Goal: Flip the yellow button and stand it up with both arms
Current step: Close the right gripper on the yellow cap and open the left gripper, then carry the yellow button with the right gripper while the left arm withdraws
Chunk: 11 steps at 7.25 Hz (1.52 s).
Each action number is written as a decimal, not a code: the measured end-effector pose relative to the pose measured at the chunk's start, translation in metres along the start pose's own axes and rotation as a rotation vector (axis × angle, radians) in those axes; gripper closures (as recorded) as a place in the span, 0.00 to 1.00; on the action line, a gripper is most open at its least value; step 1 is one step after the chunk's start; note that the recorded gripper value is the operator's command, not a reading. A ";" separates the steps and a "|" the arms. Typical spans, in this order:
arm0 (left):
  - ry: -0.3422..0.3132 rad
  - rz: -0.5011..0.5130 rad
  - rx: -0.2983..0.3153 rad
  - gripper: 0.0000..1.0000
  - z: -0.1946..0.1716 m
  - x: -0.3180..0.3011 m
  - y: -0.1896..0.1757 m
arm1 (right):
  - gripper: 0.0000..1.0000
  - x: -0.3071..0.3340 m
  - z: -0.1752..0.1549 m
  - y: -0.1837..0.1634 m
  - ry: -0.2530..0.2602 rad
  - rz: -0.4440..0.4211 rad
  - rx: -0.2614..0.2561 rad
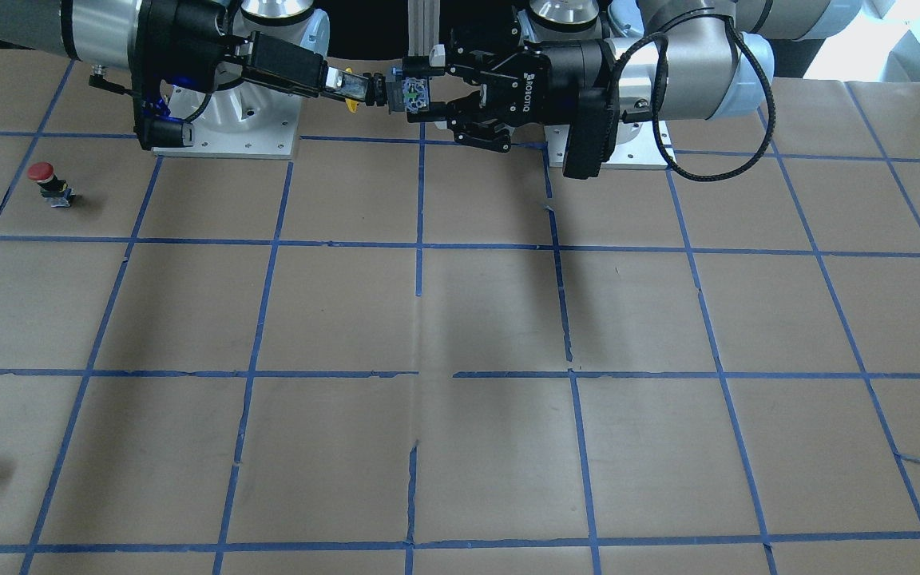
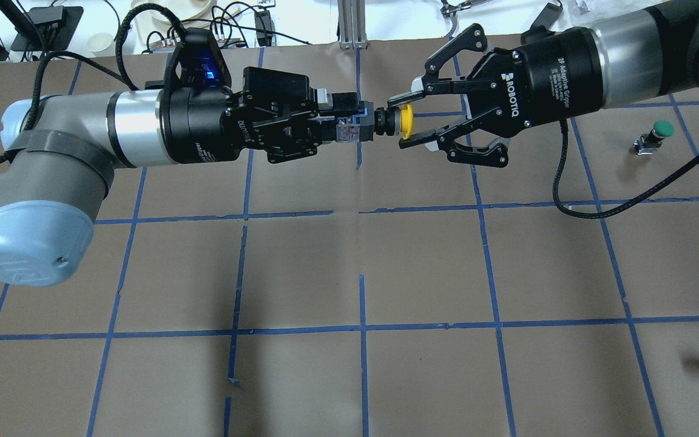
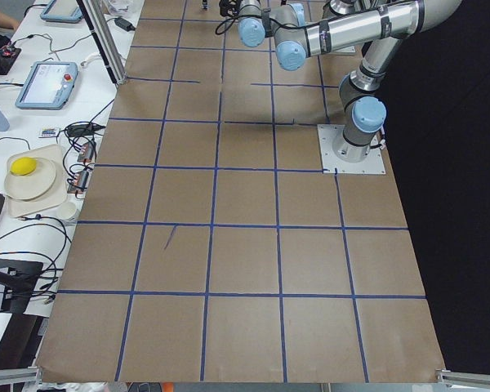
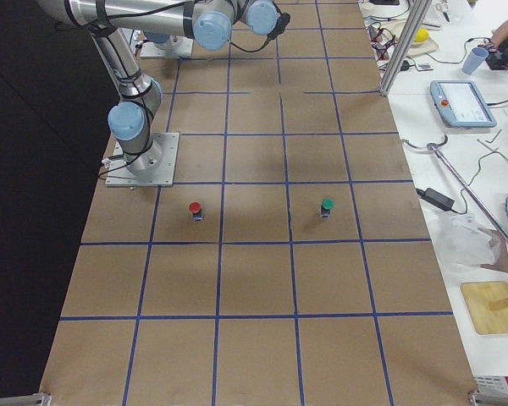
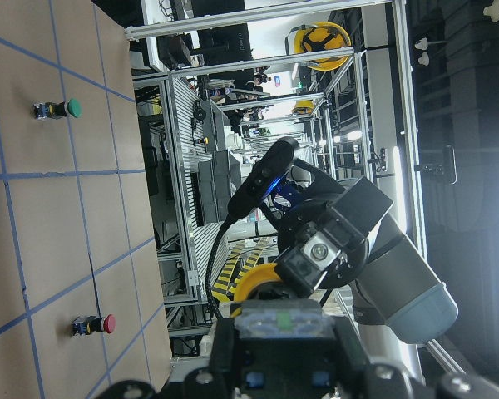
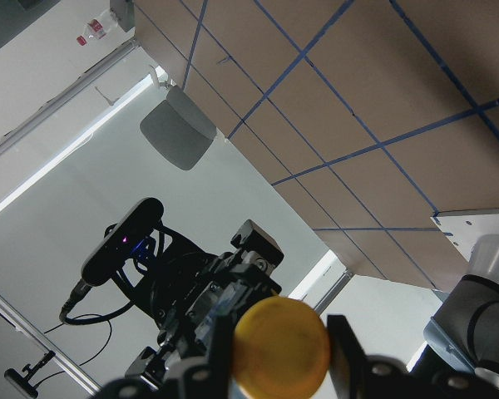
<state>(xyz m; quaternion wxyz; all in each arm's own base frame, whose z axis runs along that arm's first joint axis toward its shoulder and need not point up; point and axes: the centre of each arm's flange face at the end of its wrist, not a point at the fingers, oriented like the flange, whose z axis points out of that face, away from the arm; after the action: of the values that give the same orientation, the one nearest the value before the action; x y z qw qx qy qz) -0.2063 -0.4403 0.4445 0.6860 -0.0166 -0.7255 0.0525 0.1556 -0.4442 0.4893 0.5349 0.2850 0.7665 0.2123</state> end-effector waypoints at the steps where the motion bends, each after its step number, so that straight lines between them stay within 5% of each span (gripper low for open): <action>1: -0.004 -0.004 0.002 0.00 0.000 0.002 -0.003 | 0.69 0.000 0.000 0.000 0.000 0.001 0.000; 3: -0.030 -0.002 0.004 0.00 -0.002 0.002 -0.006 | 0.69 0.000 -0.001 0.000 0.004 0.000 0.003; 5: -0.193 0.023 -0.007 0.00 -0.009 0.002 -0.007 | 0.70 0.005 -0.014 0.003 0.070 -0.036 0.054; 6: -0.308 0.035 -0.014 0.00 -0.013 0.001 -0.012 | 0.70 0.011 -0.025 0.010 0.163 -0.105 0.114; 8: -0.565 0.062 -0.026 0.01 -0.026 0.000 -0.029 | 0.71 0.032 -0.040 0.028 0.430 -0.341 0.216; 11: -0.994 0.104 -0.061 0.00 -0.044 -0.005 -0.076 | 0.71 0.065 -0.053 0.024 0.774 -0.764 0.254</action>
<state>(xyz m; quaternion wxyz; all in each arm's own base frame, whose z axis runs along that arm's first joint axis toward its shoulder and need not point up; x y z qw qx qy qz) -0.1590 -0.5141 0.4492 0.2532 -0.0459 -0.9640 0.0670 0.0934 -0.3841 0.4767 0.2147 -0.0499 0.9754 -0.0015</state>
